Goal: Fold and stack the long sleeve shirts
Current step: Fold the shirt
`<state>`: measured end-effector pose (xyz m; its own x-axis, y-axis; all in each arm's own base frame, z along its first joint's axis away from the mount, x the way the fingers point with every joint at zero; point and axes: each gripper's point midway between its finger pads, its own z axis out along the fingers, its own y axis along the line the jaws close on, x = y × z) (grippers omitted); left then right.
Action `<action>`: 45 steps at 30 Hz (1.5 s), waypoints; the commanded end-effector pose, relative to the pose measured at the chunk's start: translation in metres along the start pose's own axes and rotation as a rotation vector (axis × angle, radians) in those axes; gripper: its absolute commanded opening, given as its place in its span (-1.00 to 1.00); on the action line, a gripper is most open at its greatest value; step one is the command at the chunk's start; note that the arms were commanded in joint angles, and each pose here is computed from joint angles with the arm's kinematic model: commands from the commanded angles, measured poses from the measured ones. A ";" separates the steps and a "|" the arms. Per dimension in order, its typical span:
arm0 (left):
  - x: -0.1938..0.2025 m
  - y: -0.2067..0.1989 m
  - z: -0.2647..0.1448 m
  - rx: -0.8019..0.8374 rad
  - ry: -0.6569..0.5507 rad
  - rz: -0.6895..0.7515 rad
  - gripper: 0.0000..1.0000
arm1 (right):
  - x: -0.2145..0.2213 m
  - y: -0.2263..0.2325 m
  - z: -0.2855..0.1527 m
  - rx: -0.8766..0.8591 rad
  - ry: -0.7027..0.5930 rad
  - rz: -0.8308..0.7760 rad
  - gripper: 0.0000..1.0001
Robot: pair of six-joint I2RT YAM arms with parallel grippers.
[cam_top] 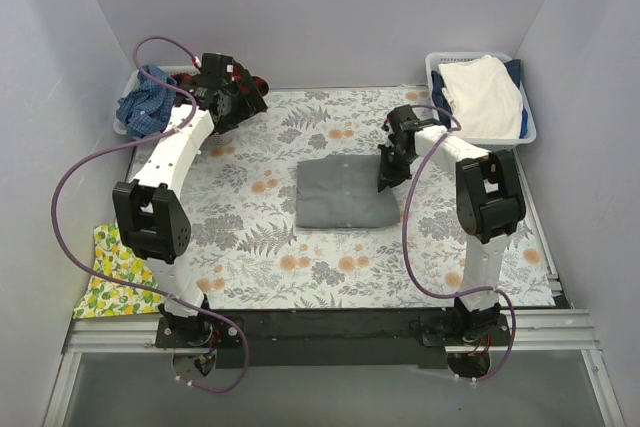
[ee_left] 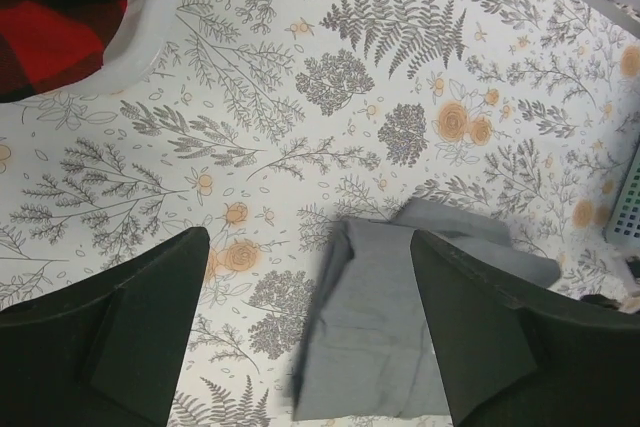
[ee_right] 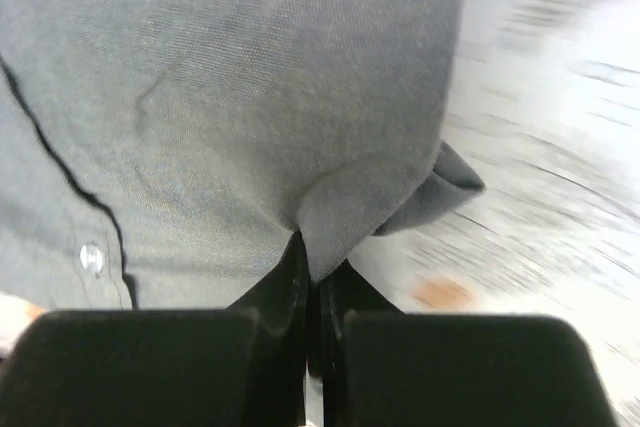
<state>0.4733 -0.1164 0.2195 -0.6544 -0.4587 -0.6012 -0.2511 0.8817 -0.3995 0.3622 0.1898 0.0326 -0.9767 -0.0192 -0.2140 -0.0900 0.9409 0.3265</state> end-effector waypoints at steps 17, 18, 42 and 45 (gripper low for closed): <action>-0.024 0.017 -0.004 -0.020 -0.019 -0.063 0.65 | -0.082 0.004 -0.247 1.116 -0.573 -0.432 -0.97; -0.025 0.023 -0.004 -0.036 -0.026 -0.072 0.65 | -0.074 0.006 -0.228 1.205 -0.538 -0.498 -0.97; -0.016 0.080 0.002 -0.060 0.007 -0.160 0.67 | 0.022 0.185 -0.113 0.274 -0.334 -0.642 0.71; -0.008 0.075 0.004 -0.027 0.037 -0.146 0.67 | 0.004 0.132 -0.110 0.287 -0.275 -0.537 0.59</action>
<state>0.4649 -0.0303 0.1758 -0.6153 -0.6036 -0.5071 -0.4491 0.7970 -0.4038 0.2993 0.3289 0.2068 -0.5717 -0.5632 -0.5966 -0.5292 0.8088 -0.2565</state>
